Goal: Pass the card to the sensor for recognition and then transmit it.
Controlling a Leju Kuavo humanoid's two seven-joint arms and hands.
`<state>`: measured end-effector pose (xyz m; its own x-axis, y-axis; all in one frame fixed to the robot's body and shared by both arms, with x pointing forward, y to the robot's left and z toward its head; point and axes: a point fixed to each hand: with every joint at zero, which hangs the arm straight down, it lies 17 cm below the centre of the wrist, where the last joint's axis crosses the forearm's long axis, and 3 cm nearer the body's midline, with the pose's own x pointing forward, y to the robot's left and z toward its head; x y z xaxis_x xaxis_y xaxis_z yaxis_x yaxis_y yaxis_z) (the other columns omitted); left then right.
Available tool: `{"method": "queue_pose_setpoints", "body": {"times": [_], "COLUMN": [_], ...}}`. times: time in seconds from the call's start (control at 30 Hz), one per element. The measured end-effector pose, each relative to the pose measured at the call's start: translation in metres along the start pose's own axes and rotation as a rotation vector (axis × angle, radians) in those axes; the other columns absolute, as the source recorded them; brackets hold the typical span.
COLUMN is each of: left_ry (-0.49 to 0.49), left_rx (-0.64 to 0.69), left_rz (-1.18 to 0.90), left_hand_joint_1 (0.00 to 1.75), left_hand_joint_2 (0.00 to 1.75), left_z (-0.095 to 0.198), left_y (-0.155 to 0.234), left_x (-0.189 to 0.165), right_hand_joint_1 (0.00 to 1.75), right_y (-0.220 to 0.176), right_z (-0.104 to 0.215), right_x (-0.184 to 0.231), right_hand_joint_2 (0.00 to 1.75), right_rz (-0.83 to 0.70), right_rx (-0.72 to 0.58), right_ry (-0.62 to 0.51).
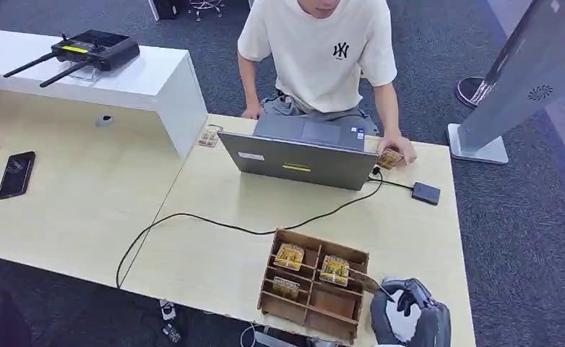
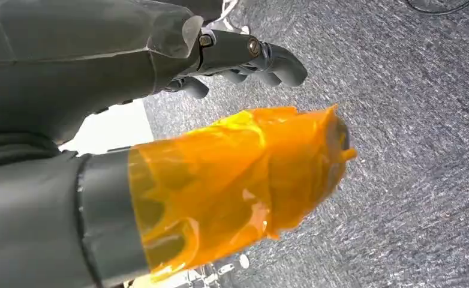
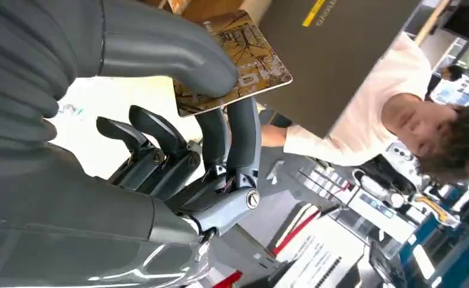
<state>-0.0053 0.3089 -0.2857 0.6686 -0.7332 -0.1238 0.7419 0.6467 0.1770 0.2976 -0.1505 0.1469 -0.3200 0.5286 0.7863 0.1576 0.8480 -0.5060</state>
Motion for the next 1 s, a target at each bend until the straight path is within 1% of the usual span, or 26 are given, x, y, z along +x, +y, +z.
{"method": "queue_pose_setpoints", "body": {"times": [0.37,0.63,1.0], "left_ry": [-0.001,-0.007,-0.018], "left_rx": [0.0,-0.006,-0.006], "left_rz": [-0.011,-0.025,-0.079], "left_hand_joint_1": [0.0,0.0,0.0], "left_hand_joint_2": [0.0,0.0,0.0], "left_z": [0.0,0.0,0.0], "left_y": [0.0,-0.001,0.005], "left_x": [0.0,0.001,0.005], "right_hand_joint_1": [1.75,1.75,1.75], "right_y": [-0.011,-0.015,-0.022], "right_z": [-0.005,-0.016,-0.057], "right_x": [0.007,0.018,0.049], "right_hand_joint_2": [1.75,1.75,1.75], "right_rz": [0.015,0.032,0.05], "right_rx": [-0.028,-0.045,-0.078], "right_ry": [-0.043,-0.101,-0.233]}}
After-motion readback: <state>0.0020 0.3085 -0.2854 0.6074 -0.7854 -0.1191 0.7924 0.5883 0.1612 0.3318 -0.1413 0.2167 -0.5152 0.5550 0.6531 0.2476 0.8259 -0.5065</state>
